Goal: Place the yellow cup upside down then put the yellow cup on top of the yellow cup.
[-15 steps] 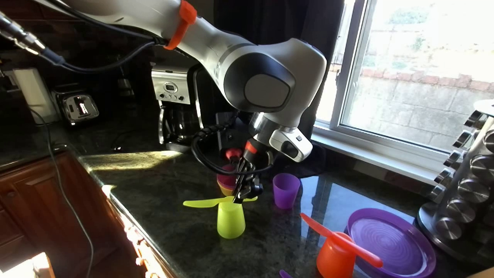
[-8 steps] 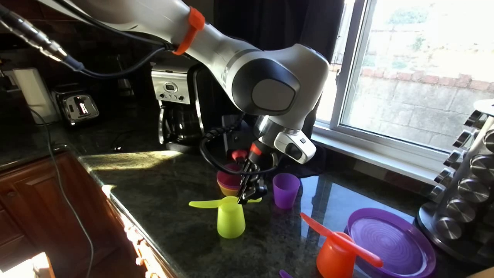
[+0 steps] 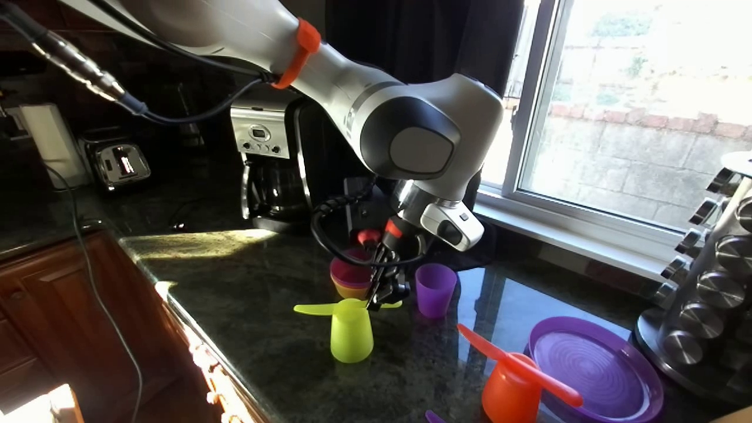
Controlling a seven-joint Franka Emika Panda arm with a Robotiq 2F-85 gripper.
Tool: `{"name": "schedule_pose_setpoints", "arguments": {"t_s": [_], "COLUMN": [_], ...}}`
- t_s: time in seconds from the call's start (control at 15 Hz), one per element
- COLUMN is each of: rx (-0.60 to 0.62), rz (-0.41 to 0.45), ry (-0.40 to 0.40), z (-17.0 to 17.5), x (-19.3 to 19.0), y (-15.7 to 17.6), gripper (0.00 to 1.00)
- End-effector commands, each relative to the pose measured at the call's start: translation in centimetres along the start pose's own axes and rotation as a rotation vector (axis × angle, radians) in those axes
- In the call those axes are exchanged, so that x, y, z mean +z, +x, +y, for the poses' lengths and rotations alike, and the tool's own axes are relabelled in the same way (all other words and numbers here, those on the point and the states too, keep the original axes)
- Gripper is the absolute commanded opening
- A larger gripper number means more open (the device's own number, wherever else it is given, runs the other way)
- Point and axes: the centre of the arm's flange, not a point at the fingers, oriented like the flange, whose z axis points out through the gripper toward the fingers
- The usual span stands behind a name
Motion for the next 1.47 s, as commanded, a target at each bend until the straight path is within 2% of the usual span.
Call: {"name": "schedule_pose_setpoints", "arguments": {"t_s": [0.0,0.27,0.87,1.4], "rx": [0.038,0.051,0.039,0.036], "rz": [0.025,0.051,0.030,0.051], "ry": [0.021,0.021,0.007,0.011], "z": [-0.9,-1.2,-1.2,-0.7], "x": [0.3,0.3,0.9,0.9], "y": [0.4,0.6,0.2,-0.8], "gripper": [0.05,0.05,0.05,0.05]}}
